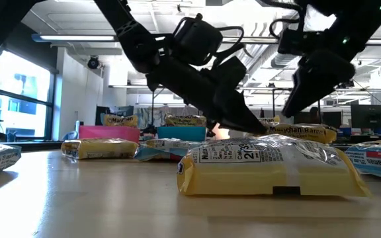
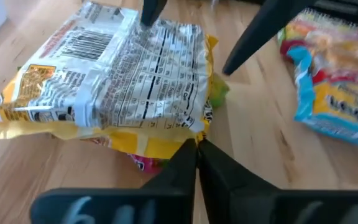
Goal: Sort Maruchan noodles
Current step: Put the top right yellow noodle pack into the transparent bin
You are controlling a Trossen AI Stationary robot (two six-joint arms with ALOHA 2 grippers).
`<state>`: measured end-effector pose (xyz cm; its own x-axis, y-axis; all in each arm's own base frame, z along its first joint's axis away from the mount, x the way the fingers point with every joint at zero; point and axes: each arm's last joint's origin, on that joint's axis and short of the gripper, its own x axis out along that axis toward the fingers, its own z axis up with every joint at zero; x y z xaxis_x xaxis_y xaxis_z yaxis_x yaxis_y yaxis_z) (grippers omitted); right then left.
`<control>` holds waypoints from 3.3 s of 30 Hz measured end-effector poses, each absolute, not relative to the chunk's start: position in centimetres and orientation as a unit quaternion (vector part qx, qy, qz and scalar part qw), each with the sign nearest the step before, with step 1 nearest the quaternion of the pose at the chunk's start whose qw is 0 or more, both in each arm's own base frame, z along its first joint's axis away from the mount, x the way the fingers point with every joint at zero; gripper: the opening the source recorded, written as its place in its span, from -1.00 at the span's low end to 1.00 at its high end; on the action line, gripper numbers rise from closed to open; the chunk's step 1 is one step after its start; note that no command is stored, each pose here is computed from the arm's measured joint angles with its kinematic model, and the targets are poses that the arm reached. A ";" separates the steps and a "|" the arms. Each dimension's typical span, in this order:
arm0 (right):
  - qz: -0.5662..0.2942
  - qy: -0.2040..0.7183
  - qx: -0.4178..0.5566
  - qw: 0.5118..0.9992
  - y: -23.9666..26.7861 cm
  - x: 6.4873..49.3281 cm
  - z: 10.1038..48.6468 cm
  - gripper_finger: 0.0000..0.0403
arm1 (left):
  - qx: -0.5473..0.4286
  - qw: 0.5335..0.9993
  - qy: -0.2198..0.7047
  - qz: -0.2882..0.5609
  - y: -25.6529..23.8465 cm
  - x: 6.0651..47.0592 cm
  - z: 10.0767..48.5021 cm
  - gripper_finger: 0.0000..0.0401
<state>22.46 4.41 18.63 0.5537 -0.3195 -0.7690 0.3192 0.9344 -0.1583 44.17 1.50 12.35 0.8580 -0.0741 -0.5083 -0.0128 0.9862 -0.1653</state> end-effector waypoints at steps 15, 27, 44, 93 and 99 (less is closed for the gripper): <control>-0.268 0.411 -0.038 0.871 8.0 21.9 18.8 0.60 | -0.217 0.959 0.179 -0.046 4.3 44.7 14.2 -1.00; -0.341 0.447 -0.128 0.817 7.5 22.6 15.0 0.55 | -0.247 0.956 0.144 -0.065 5.3 44.8 14.9 -1.00; -0.360 0.444 -0.106 0.814 6.6 23.2 15.5 -0.59 | -0.249 0.953 0.142 -0.099 5.6 44.6 15.3 -0.96; -0.080 0.692 -0.100 0.710 -25.8 23.1 22.9 -0.57 | -0.148 0.988 0.025 -0.045 7.8 31.6 16.9 -1.00; -0.077 0.695 -0.096 0.708 -26.2 23.3 22.3 -0.57 | -0.150 0.987 0.031 -0.045 7.8 31.6 16.8 -1.00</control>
<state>23.35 -26.24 22.34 0.0212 -0.2422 -0.9700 -0.0235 0.9698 -0.2427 31.60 7.83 16.82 0.9940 -0.0977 -0.0486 0.0788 0.9508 -0.2997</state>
